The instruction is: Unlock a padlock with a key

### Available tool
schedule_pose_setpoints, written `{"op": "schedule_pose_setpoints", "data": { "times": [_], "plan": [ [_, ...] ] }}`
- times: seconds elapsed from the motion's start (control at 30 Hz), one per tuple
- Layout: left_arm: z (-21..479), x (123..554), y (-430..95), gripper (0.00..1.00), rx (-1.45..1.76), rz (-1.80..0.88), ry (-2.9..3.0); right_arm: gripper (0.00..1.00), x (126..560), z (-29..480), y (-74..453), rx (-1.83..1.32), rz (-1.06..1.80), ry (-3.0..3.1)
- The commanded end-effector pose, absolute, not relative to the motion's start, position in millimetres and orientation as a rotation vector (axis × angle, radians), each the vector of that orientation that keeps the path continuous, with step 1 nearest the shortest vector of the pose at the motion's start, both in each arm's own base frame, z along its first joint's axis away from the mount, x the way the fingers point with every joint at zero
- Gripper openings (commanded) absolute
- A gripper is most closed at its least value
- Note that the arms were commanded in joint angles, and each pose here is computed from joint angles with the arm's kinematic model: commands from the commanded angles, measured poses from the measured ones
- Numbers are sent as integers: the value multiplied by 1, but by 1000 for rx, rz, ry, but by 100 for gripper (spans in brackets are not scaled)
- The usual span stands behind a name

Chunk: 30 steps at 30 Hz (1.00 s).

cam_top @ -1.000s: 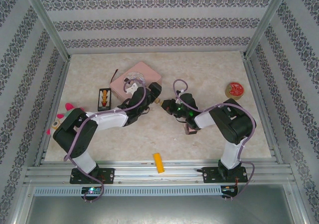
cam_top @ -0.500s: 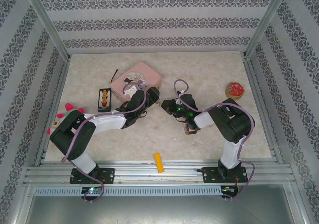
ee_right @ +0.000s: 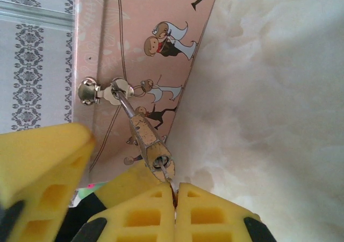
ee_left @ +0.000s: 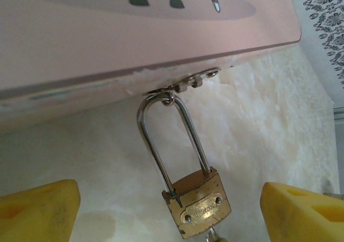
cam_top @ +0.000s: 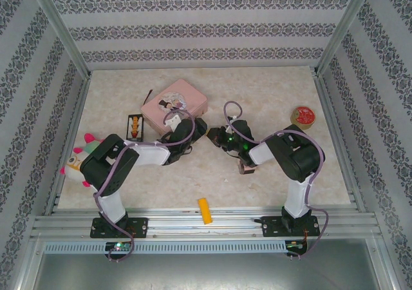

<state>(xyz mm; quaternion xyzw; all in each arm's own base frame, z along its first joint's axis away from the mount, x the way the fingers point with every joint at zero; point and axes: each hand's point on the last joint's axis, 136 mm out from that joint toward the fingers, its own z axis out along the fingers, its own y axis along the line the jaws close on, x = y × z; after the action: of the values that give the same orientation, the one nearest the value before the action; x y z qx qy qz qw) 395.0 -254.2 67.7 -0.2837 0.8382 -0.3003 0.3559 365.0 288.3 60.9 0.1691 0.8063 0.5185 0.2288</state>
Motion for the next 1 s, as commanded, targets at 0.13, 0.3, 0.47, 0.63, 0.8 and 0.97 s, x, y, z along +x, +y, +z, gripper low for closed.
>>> {"op": "schedule_pose_setpoints", "data": {
  "times": [0.13, 0.3, 0.47, 0.63, 0.8, 0.97],
  "plan": [
    [86, 419, -267, 73, -738, -831, 2033, 0, 378, 81, 299, 410, 1497, 2144],
    [84, 425, -269, 64, -746, -833, 2015, 0, 382, 83, 303, 406, 1509, 2135],
    [80, 425, -264, 55, -768, -798, 2022, 0, 385, 87, 307, 391, 1520, 2129],
    [77, 426, -262, 47, -773, -791, 2021, 0, 388, 89, 312, 377, 1532, 2127],
    [76, 429, -261, 47, -779, -796, 2024, 0, 389, 87, 318, 363, 1541, 2134],
    [75, 431, -265, 28, -776, -818, 2037, 0, 390, 86, 323, 345, 1551, 2138]
  ]
}}
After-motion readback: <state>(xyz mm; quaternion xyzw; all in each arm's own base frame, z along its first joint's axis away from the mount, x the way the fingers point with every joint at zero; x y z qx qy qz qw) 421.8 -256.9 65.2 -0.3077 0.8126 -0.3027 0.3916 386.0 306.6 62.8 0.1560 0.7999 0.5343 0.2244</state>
